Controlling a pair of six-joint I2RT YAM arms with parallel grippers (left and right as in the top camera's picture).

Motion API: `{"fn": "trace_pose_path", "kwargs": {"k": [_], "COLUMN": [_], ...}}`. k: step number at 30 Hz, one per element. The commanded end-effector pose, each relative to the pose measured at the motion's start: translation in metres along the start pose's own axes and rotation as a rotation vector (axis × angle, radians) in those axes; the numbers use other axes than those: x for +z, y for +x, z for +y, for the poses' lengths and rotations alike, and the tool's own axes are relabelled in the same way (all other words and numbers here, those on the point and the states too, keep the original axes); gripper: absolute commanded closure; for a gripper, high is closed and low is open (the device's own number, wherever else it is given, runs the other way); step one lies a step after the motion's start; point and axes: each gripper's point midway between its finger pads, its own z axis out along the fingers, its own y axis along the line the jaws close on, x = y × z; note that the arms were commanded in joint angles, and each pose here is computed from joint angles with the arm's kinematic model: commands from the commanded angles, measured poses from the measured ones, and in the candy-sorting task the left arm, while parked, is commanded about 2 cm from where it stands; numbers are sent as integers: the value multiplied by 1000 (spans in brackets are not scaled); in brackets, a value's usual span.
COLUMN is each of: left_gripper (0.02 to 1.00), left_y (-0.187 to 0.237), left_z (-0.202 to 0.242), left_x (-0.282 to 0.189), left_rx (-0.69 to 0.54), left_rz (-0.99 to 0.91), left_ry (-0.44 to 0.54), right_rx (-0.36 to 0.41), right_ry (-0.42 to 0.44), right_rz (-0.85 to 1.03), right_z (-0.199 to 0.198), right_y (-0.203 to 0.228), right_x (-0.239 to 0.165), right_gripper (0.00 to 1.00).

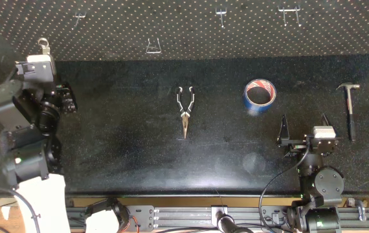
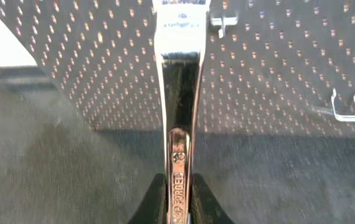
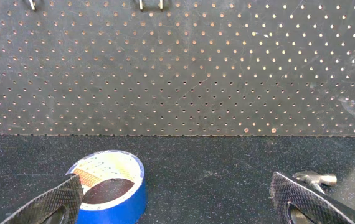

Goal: Place Tools Onto Pegboard

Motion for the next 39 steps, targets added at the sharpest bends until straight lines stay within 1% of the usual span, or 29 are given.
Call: {"fn": "trace_pose_path", "kwargs": {"k": [1,6,10,12,17,20,23,27,30,33,36,39], "left_gripper": [989,989,987,989,989,989,987,989,989,991,987,989], "left_y": [12,5,12,12,37,33,40,29,27,26,21,17], "left_z": [2,2,-15,-21,-24,-23,-23,-25,-42,-58,-48,-45], "left_x": [17,37,47,47,51,63,84,90,91,92,97,97], "left_rx": [-20,-17,-4,4,-2,0,-2,4,51,74,86,82], "left_rz": [9,-16,13,16,118,101,120,74,66,66,49,35], "left_ry": [-11,3,64,76,85,85,93,101,139,172,94,73], "right_rx": [-14,-14,-14,-14,-14,-14,-14,-14,-14,-14,-14,-14], "right_ry": [19,19,19,19,19,19,19,19,19,19,19,19], "right_rz": [3,3,3,3,3,3,3,3,3,3,3,3], "right_z": [-4,-4,-4,-4,-4,-4,-4,-4,-4,-4,-4,-4], "right_y": [1,1,1,1,1,1,1,1,1,1,1,1], "right_x": [0,0,0,0,0,0,0,0,0,0,0,0], "right_gripper": [23,23,23,23,23,23,23,23,23,23,23,23]}}
